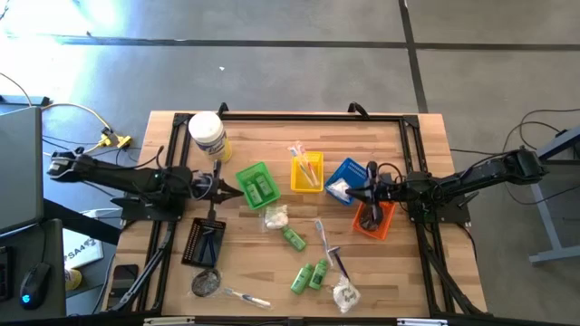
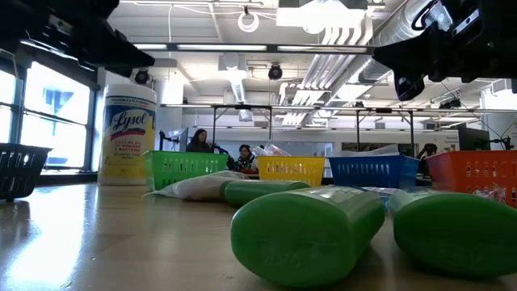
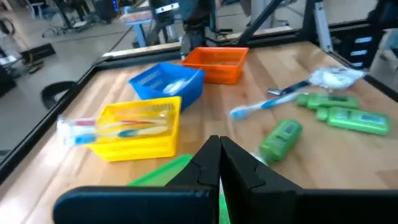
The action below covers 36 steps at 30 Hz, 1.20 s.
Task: Pick & Place Travel size toiletries
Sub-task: Put the hairbrush into the orange bin
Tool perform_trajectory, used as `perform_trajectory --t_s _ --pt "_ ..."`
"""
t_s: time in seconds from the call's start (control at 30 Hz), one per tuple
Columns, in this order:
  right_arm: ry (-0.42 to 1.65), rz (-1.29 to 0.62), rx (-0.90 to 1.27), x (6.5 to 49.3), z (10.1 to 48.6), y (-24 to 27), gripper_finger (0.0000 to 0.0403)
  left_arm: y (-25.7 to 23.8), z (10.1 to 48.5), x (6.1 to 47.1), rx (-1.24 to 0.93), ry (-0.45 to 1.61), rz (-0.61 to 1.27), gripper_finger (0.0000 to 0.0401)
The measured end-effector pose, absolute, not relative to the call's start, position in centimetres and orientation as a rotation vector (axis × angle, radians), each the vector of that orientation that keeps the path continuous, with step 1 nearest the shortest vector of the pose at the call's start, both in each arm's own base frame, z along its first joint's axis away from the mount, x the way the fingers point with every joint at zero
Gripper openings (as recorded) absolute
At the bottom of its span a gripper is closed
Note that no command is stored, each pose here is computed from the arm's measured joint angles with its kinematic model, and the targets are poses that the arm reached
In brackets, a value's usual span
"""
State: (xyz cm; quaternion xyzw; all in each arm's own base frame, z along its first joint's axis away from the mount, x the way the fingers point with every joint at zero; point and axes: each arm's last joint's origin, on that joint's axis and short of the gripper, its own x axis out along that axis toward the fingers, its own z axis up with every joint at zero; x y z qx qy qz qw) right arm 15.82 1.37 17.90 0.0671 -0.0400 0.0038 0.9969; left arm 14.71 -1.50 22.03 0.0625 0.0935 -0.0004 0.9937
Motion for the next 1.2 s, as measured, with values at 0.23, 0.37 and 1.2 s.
perform_trajectory --t_s 0.23,0.37,1.2 --pt "-0.083 -0.052 0.066 15.8 17.9 1.2 0.0002 -0.4 21.6 14.3 0.01 0.353 0.074 0.0" --pt "-0.086 -0.055 0.002 15.8 18.0 1.2 0.0002 -0.3 23.3 14.0 -0.007 0.422 0.112 0.0" --pt "-0.034 0.032 0.115 15.8 17.5 1.4 0.0002 -0.6 22.3 11.1 0.146 0.134 -0.09 0.0"
